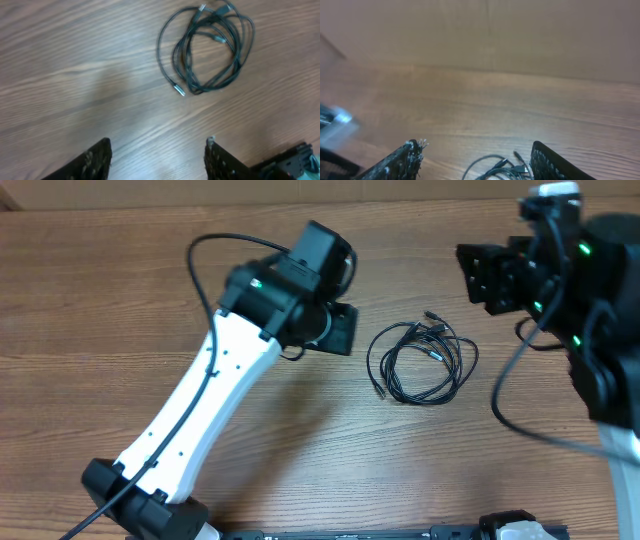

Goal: Untangle cables
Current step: 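Reach the left gripper down and grasp the black cable bundle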

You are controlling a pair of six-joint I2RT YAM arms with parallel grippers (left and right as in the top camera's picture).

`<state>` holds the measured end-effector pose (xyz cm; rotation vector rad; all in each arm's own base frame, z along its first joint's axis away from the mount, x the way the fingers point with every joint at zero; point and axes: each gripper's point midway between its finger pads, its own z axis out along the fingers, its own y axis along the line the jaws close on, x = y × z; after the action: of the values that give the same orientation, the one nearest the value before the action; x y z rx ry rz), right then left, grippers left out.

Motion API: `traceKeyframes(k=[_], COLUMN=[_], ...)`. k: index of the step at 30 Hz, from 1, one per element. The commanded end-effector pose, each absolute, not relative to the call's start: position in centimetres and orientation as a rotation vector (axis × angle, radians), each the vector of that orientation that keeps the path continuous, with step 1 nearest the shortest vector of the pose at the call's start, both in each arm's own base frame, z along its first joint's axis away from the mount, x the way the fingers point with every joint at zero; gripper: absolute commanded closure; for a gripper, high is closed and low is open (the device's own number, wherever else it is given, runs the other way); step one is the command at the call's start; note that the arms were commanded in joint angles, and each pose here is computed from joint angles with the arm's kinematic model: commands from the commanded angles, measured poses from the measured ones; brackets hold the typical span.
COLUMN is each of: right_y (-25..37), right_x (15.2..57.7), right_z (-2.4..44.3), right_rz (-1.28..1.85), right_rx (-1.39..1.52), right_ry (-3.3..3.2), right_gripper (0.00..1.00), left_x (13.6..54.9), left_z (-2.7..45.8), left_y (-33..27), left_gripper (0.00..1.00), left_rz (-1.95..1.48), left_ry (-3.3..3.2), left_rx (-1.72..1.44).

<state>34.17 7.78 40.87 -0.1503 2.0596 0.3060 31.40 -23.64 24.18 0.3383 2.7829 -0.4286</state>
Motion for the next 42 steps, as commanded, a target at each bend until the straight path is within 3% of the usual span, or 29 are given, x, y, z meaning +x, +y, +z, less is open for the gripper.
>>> traceKeyframes(k=[1,20,25,32,42], right_y=[6.7,7.8,8.6,9.8,9.9], right_x=[32.4,26.0,25.2,24.6,24.6], right_z=[43.0,44.8,45.0,45.1,45.1], right_rz=[0.314,0.435,0.488,0.547,0.545], right_rx=[-0.037,-0.123,-0.165,-0.23,-0.252], right_ry=[1.997,1.959,1.954,1.95,1.947], right_gripper=[0.32,0.32,0.32,0.32,0.32], left_x=[30.3,30.0,30.0,31.3,31.7], left_z=[22.5,6.5,5.0,5.2,4.3], left_y=[-26.2,-35.9,-37.1,-37.8,-35.2], left_gripper=[0.37,0.39,0.49,0.37,0.36], left_rz=[-0.506,-0.593,-0.662,-0.665,-0.45], left_ry=[2.801,2.976,2.984,2.914,2.872], left_rx=[0.39,0.491,0.507,0.52,0.739])
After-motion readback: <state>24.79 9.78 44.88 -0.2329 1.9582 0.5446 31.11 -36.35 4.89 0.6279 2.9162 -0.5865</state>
